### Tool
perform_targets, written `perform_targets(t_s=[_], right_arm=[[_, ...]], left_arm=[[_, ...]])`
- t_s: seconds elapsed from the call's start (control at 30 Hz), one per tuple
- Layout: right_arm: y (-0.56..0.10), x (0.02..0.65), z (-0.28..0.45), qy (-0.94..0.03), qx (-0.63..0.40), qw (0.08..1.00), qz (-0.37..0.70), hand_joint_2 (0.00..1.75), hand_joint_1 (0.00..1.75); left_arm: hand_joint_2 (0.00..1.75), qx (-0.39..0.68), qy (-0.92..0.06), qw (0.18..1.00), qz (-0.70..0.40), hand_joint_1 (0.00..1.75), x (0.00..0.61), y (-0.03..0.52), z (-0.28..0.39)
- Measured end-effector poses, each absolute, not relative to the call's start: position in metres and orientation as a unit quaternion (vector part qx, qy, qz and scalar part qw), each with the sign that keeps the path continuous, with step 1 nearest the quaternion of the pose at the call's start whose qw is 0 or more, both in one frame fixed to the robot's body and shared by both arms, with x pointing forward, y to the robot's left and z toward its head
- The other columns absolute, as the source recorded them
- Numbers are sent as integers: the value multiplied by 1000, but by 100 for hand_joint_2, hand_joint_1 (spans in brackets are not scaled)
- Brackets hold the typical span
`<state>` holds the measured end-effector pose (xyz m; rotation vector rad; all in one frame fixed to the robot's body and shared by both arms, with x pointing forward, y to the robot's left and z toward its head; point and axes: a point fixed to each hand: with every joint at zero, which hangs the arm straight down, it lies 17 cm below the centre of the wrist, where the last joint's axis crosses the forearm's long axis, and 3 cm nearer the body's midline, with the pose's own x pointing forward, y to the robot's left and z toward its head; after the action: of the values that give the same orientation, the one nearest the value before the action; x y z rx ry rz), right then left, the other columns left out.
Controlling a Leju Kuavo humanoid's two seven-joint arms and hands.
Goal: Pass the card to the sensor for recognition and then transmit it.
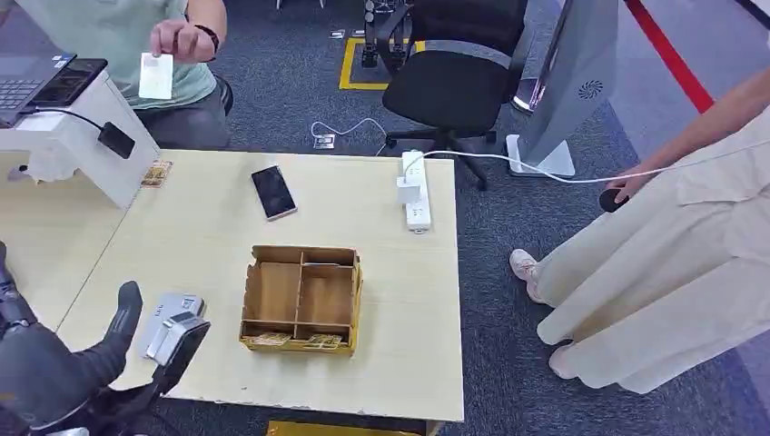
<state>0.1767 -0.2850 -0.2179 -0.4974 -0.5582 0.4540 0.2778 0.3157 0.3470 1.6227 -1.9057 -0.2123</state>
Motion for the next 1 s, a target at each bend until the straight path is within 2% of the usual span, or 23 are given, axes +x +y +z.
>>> perform_targets(t_s=[0.5,1.0], right_arm=[[-275,189,-217,-278,-234,898,249,175,0],[-261,202,-218,-287,-221,887,286,175,0]], left_arm=[[175,640,-690,300,-155,0,319,290,340],[175,655,-665,306,-185,0,362,314,337]])
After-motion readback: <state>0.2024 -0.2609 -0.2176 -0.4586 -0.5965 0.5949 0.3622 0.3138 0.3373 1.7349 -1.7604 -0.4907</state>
